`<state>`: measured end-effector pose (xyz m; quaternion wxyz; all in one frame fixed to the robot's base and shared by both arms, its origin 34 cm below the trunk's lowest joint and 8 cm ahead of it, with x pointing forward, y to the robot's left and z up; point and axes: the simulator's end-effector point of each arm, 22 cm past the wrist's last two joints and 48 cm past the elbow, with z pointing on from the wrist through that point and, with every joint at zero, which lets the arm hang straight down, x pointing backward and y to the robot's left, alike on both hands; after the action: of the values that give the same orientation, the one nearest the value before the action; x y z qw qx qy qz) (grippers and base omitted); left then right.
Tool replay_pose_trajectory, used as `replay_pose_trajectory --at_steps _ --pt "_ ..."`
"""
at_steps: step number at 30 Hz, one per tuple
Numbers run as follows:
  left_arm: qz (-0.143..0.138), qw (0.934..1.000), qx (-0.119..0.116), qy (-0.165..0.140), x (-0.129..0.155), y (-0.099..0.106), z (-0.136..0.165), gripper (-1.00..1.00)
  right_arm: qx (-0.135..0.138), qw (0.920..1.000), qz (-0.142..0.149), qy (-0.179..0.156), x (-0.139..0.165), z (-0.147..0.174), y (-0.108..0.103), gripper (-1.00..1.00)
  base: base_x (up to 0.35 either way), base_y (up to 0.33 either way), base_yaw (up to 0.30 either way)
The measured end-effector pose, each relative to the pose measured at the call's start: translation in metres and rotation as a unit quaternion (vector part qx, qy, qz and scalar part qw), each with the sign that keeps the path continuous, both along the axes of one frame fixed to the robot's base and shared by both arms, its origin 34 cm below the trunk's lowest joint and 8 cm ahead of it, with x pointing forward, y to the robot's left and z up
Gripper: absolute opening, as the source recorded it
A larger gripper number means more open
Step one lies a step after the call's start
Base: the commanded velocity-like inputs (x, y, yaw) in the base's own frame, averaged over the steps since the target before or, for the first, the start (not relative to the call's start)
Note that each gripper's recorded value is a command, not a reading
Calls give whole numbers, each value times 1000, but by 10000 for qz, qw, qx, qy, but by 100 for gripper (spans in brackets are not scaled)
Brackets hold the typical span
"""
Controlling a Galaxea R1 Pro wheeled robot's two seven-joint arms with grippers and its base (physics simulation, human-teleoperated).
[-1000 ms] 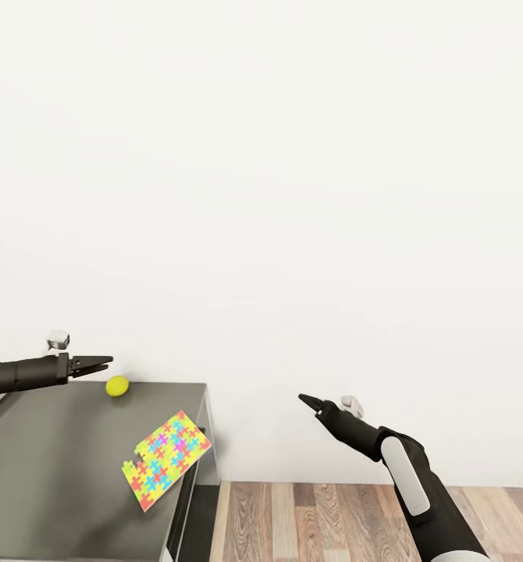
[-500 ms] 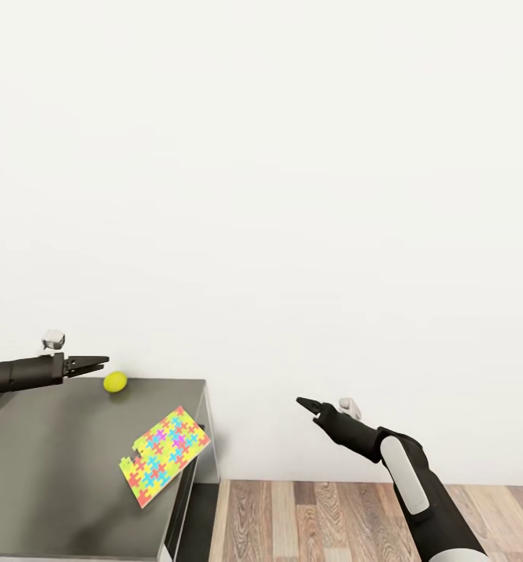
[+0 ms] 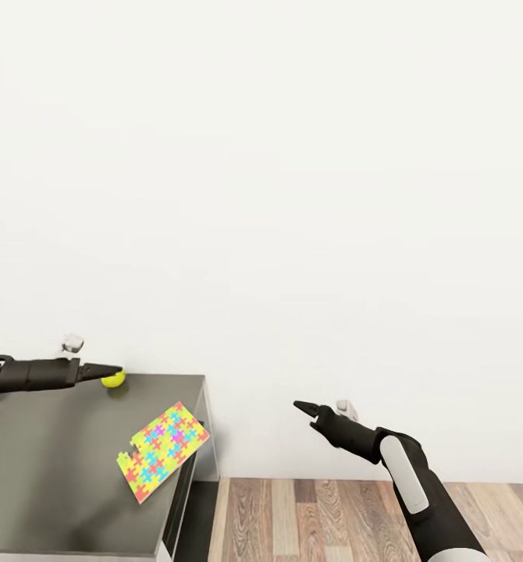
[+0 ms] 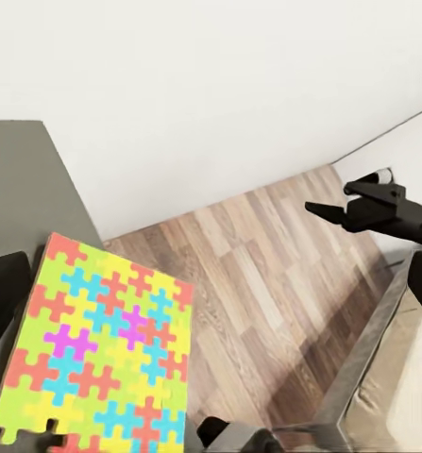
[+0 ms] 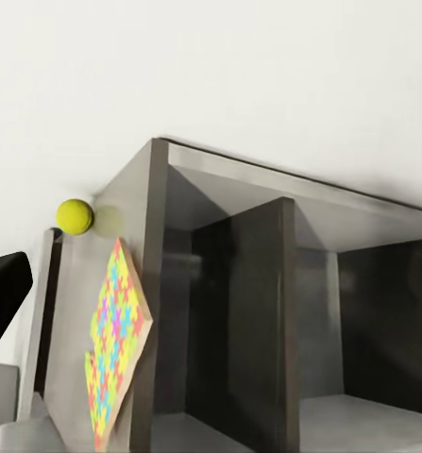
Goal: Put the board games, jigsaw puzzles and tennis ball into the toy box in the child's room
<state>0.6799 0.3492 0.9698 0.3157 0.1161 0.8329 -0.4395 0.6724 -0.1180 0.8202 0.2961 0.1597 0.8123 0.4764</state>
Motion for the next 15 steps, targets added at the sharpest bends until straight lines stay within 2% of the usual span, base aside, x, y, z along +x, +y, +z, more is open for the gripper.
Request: replay_pose_trajectory --at_steps 11,15 --pt "-465 9985 270 -88 -13 -38 -13 100 9 10000 20 16 -1 -18 1 100 0 0 0" --pt "-590 9977 277 -171 -20 -50 -15 100 12 10000 22 13 -1 -24 1 100 0 0 0"
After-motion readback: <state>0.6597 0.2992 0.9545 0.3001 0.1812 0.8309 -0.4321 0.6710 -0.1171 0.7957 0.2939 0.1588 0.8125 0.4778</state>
